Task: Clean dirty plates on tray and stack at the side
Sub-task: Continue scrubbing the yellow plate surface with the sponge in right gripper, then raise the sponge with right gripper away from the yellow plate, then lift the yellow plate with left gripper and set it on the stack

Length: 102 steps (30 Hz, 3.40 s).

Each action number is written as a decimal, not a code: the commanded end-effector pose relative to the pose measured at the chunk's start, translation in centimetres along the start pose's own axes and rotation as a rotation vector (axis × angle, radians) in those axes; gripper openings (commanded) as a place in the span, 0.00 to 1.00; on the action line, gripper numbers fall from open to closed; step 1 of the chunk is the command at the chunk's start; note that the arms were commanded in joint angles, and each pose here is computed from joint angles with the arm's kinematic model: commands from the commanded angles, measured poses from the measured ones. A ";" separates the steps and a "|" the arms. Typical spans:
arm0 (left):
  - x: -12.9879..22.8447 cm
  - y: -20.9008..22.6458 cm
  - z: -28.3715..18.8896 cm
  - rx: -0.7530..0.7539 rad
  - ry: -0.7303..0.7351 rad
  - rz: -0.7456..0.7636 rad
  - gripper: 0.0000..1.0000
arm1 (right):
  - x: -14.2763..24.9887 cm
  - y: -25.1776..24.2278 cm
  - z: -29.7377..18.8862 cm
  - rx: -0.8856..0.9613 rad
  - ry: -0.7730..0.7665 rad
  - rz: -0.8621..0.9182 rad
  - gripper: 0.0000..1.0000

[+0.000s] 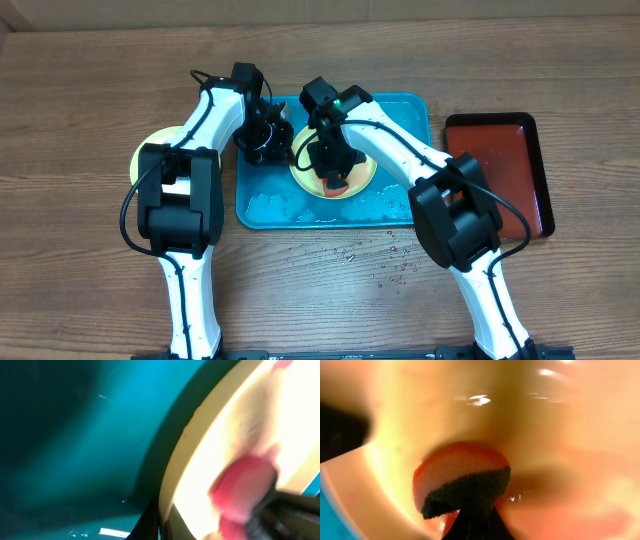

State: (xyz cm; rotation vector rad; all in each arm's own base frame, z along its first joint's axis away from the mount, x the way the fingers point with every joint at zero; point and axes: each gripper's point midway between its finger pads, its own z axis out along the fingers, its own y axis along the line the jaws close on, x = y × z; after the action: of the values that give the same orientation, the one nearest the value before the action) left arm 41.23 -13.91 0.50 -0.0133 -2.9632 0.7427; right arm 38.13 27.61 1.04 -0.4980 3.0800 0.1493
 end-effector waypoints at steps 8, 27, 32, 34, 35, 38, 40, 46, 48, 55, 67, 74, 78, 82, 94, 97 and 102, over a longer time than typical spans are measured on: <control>0.4 1.8 0.9 -0.033 0.027 -0.014 0.04 | -5.5 -10.2 -1.7 0.472 -0.254 0.084 0.04; 0.2 1.9 0.9 -0.039 0.018 -0.007 0.04 | -7.9 -1.1 -6.5 -0.226 -0.263 0.126 0.04; -0.3 1.5 1.1 -0.038 -0.003 0.014 0.28 | -8.3 -2.6 -14.8 -0.293 -0.346 0.154 0.04; -0.5 1.4 1.2 -0.037 -0.009 0.020 0.36 | -8.3 -3.4 -18.0 -0.297 -0.397 0.160 0.04; -0.6 1.3 1.2 -0.036 -0.011 0.025 0.40 | -8.2 -3.9 -19.8 -0.298 -0.426 0.166 0.04; -0.5 1.1 1.7 -0.079 -0.007 0.113 0.47 | -7.3 -6.7 -24.8 -0.291 -0.511 0.209 0.04; -0.4 1.6 2.0 -0.142 -0.005 0.124 0.45 | -6.9 -7.7 -25.3 -0.286 -0.512 0.228 0.04; -0.4 2.2 2.6 -0.300 -0.014 0.152 0.12 | -5.5 -10.1 -24.9 -0.265 -0.459 0.289 0.04; -0.6 2.4 2.5 -0.336 -0.027 0.139 0.04 | -5.3 -10.4 -24.7 -0.260 -0.447 0.298 0.04; -1.9 2.8 -0.3 -0.393 -0.108 0.098 0.04 | -4.5 -11.4 -24.2 -0.194 -0.420 0.321 0.04; -4.0 -2.2 -16.6 -0.590 -0.549 0.193 0.04 | -4.1 -11.7 -23.9 -0.178 -0.403 0.327 0.04; -2.9 -2.5 -20.6 -0.876 -0.638 0.215 0.04 | -4.0 -11.8 -23.9 -0.168 -0.404 0.322 0.04; -2.1 -4.1 -22.5 -1.128 -0.709 0.242 0.04 | -4.1 -12.3 -23.9 -0.143 -0.408 0.328 0.04; -1.1 -7.1 -24.0 -1.293 -0.805 0.270 0.04 | -4.1 -12.6 -23.8 -0.126 -0.411 0.332 0.04; 0.8 -10.2 -26.4 -1.507 -0.915 0.286 0.04 | -4.1 -12.6 -23.8 -0.125 -0.411 0.333 0.04; 0.9 -10.4 -26.5 -1.516 -0.918 0.290 0.04 | -4.0 -12.6 -23.8 -0.125 -0.411 0.333 0.04; 1.0 -10.4 -26.6 -1.523 -0.920 0.288 0.04 | -4.0 -12.6 -23.8 -0.125 -0.411 0.333 0.04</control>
State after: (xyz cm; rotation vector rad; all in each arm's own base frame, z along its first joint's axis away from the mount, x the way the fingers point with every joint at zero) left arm 42.83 -10.57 28.13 -0.2643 -3.3920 -1.9862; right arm 45.80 14.69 23.21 0.0601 2.7458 0.4000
